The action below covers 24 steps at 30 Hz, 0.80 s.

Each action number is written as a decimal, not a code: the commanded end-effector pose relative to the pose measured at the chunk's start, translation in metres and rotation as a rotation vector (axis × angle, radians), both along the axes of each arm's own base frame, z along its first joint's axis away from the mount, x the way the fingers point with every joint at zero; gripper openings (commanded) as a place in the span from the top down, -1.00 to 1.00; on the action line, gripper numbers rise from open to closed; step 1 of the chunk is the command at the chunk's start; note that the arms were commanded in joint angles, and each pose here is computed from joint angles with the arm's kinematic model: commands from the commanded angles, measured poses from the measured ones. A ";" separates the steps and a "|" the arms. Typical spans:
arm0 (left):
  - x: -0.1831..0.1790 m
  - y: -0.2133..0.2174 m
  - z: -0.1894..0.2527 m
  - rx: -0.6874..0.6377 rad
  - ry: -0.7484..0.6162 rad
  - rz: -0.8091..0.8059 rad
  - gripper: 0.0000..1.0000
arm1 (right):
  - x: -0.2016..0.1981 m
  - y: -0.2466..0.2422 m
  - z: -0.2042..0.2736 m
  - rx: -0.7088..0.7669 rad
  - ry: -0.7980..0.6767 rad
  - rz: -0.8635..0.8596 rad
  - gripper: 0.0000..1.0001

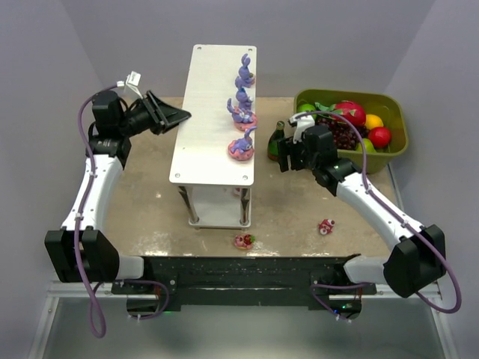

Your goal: Place and organize the plastic toys onto the shelf

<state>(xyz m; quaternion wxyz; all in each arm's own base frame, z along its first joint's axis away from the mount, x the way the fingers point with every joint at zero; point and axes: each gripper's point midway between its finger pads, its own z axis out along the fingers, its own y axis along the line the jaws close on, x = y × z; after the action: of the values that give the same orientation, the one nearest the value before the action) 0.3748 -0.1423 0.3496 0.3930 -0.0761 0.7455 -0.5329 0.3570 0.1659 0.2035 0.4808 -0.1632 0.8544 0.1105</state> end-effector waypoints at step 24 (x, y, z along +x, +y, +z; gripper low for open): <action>0.010 0.035 0.013 0.063 -0.058 0.039 1.00 | 0.078 -0.175 -0.073 0.149 0.066 -0.734 -0.25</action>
<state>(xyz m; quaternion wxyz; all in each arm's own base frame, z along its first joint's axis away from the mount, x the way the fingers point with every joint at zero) 0.3723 -0.1274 0.3495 0.3787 -0.0777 0.7533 -0.5321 0.3854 0.0096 0.0882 0.3916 0.1615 0.9057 -0.0145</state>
